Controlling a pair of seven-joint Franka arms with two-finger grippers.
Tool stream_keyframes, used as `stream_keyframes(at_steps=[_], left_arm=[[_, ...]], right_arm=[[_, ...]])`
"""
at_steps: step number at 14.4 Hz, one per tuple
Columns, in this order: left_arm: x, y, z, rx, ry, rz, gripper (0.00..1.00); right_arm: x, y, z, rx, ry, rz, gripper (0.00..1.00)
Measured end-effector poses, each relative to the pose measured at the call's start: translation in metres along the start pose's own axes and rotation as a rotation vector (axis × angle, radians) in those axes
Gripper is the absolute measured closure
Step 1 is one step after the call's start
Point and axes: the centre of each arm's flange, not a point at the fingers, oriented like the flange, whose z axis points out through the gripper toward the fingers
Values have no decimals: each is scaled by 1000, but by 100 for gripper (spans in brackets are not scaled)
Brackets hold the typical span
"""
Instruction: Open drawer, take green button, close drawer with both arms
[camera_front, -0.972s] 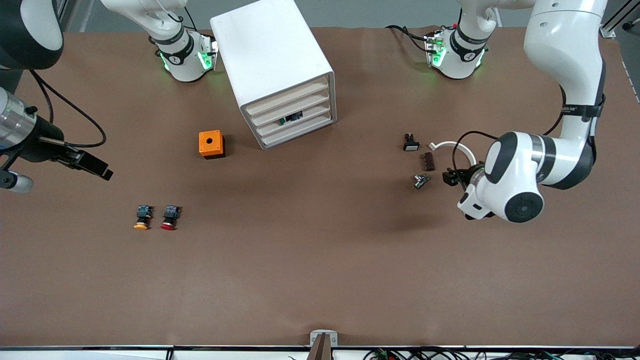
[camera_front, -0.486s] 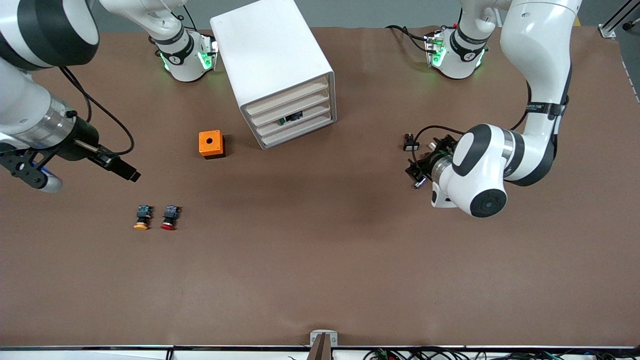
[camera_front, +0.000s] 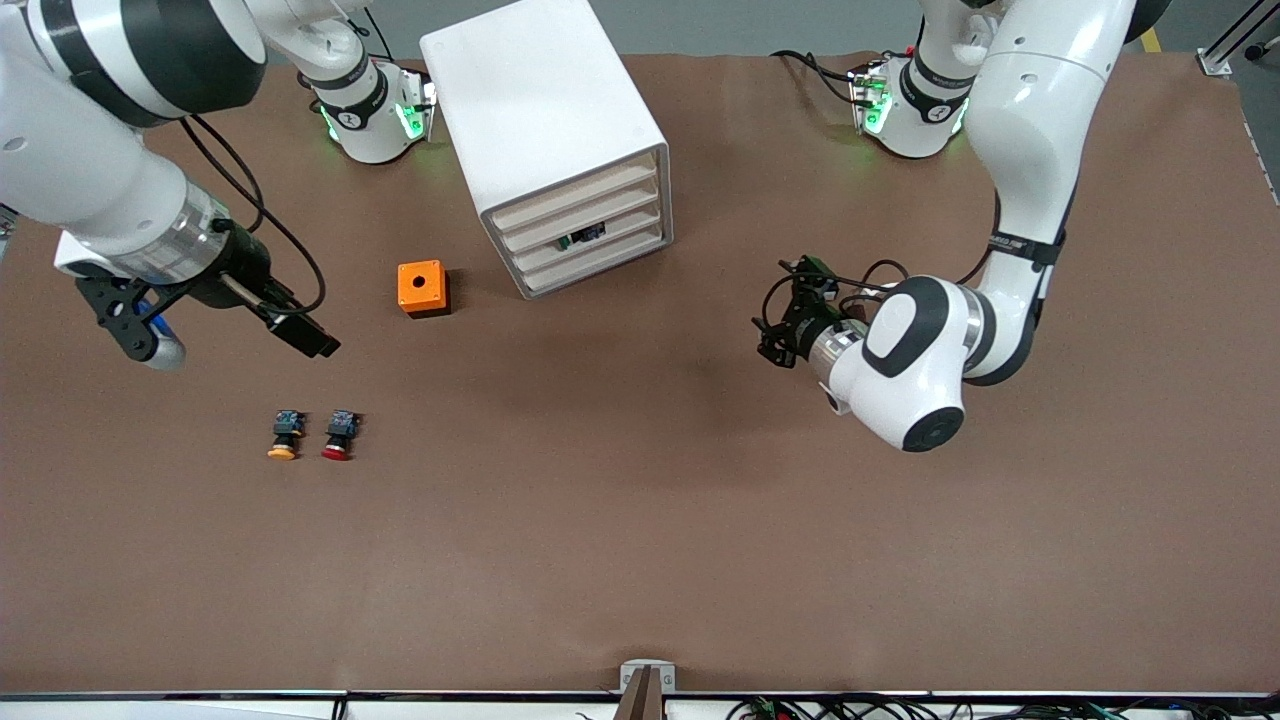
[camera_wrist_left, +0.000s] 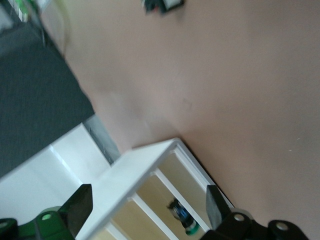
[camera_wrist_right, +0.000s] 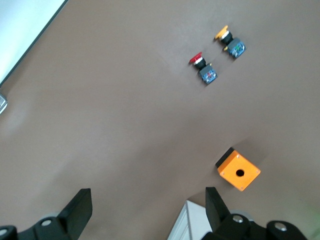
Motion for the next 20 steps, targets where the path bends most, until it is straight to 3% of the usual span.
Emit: stream_keyframes(at_steps=[4, 7, 13, 18, 20], left_arm=[[-9, 24, 35, 99, -151, -169, 0], [-22, 35, 59, 161, -206, -262, 0], [-40, 54, 119, 258, -205, -426, 0], [-38, 71, 157, 311, -212, -525, 0], [-38, 76, 167, 325, -212, -535, 15]], right_arm=[[-25, -19, 7, 16, 2, 85, 0], [-40, -32, 14, 41, -24, 147, 0], [-43, -37, 13, 86, -90, 249, 0], [-47, -41, 12, 98, -94, 302, 0], [-53, -44, 14, 95, -98, 315, 0]])
